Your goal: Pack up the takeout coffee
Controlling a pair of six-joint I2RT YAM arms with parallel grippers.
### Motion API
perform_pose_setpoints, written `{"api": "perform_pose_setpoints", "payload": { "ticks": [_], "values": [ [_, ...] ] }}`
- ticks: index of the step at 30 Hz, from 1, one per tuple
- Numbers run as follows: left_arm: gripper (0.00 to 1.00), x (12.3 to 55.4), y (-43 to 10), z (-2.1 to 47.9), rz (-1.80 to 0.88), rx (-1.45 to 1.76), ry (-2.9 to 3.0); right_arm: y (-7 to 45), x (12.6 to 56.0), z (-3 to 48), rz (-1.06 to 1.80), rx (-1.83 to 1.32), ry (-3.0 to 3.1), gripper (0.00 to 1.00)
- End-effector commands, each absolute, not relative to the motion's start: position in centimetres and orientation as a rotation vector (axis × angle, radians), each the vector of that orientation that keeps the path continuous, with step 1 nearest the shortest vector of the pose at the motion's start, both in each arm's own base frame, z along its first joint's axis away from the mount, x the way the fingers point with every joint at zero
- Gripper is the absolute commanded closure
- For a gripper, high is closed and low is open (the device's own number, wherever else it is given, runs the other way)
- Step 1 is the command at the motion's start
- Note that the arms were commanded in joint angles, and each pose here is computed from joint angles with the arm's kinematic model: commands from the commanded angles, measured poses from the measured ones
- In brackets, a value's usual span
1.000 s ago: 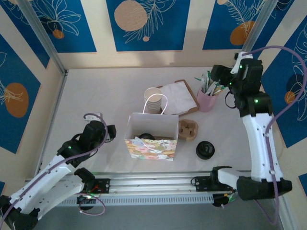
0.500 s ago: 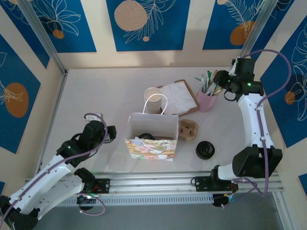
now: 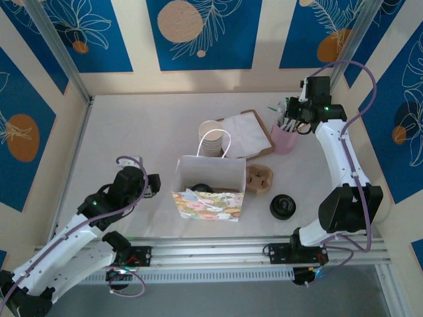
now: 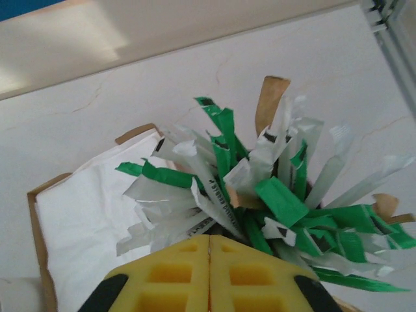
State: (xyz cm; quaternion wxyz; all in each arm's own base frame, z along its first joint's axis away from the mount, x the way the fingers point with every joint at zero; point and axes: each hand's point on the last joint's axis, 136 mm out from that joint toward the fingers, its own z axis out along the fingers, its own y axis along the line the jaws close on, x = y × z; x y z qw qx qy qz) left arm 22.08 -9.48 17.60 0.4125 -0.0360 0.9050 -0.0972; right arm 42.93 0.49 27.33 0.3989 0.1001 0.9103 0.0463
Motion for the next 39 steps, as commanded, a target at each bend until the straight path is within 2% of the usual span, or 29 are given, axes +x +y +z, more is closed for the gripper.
{"api": "perform_pose_setpoints", "payload": {
  "ticks": [1, 7, 12, 18, 30, 39],
  "values": [
    [0.29, 21.7, -9.7, 17.7, -0.261, -0.069, 2.278, 0.4, 43.1, 29.9, 0.029, 0.208, 2.244, 1.0],
    [0.3, 21.7, -9.6, 17.8, -0.256, -0.069, 2.275, 3.1, 40.0, 36.4, 0.032, 0.103, 2.096, 1.0],
    [0.3, 21.9, -9.6, 18.0, -0.254, -0.073, 2.266, 5.3, 35.1, 43.2, 0.07, 0.001, 1.927, 1.0],
    [0.3, 22.3, -10.0, 18.1, -0.252, -0.06, 2.265, 5.3, 29.5, 47.4, 0.068, -0.05, 1.821, 1.0],
    [0.3, 22.9, -10.5, 18.6, -0.251, -0.053, 2.271, 13.0, 17.9, 52.6, 0.66, -0.419, 1.672, 1.0],
    [0.3, 23.0, -10.6, 18.8, -0.245, -0.049, 2.273, 17.3, 14.3, 53.1, 0.993, -0.614, 1.633, 1.0]
  ]
}}
